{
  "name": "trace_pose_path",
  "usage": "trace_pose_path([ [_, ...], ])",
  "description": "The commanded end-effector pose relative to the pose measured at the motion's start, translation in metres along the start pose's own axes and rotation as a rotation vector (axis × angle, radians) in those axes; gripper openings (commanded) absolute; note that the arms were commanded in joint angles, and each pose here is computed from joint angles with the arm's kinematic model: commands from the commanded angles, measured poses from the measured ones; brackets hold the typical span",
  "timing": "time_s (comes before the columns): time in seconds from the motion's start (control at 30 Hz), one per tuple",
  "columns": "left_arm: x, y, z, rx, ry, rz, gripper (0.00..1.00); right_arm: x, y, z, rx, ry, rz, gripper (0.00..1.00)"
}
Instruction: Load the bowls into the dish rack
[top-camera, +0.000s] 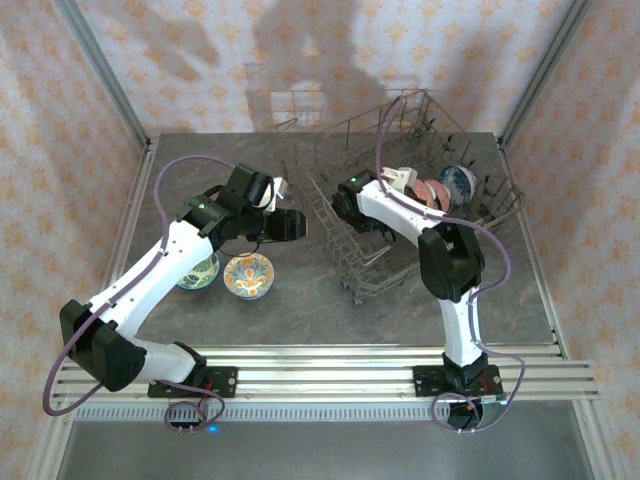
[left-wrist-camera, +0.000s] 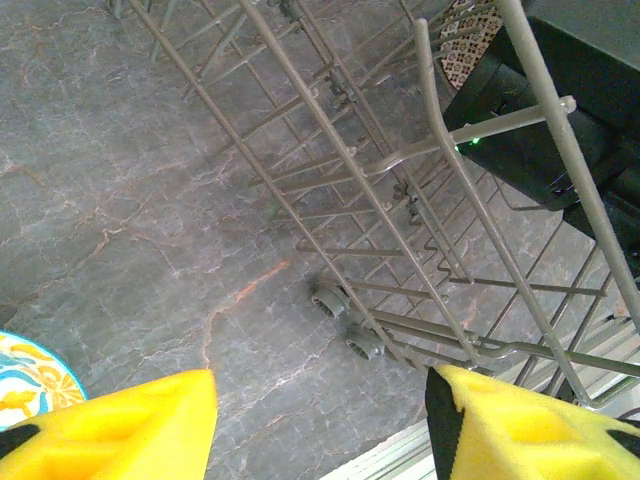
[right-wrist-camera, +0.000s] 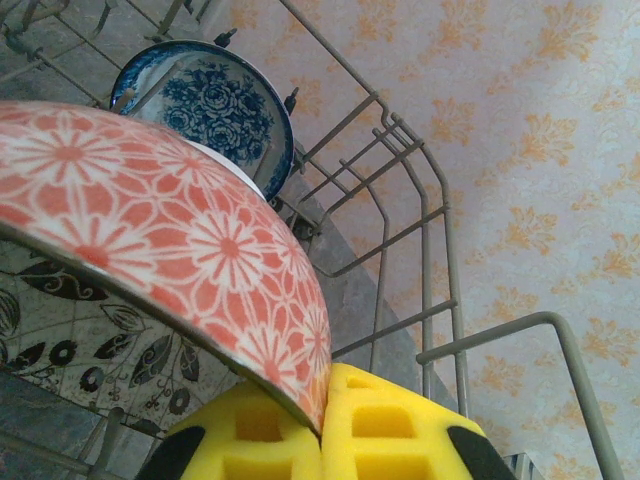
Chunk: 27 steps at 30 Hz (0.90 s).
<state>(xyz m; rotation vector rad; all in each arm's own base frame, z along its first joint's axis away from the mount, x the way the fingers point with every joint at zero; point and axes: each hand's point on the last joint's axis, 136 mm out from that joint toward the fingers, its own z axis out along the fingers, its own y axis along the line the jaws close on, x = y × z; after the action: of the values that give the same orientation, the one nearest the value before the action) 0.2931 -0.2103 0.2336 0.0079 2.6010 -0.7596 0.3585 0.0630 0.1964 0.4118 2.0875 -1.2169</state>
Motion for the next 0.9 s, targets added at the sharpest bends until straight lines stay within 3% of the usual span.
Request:
trace_pose_path([
  [0.0,0.0,-0.008,-0.004,0.027,0.004,0.03,0.59,0.001,-0.016,0.0,0.064,-0.017,-0.113,0.0],
  [0.87,-0.005,-0.023,-0.01,0.076,0.015,0.054,0.59,0.005,-0.028,0.003,0.05,0.071,0.001,0.0],
])
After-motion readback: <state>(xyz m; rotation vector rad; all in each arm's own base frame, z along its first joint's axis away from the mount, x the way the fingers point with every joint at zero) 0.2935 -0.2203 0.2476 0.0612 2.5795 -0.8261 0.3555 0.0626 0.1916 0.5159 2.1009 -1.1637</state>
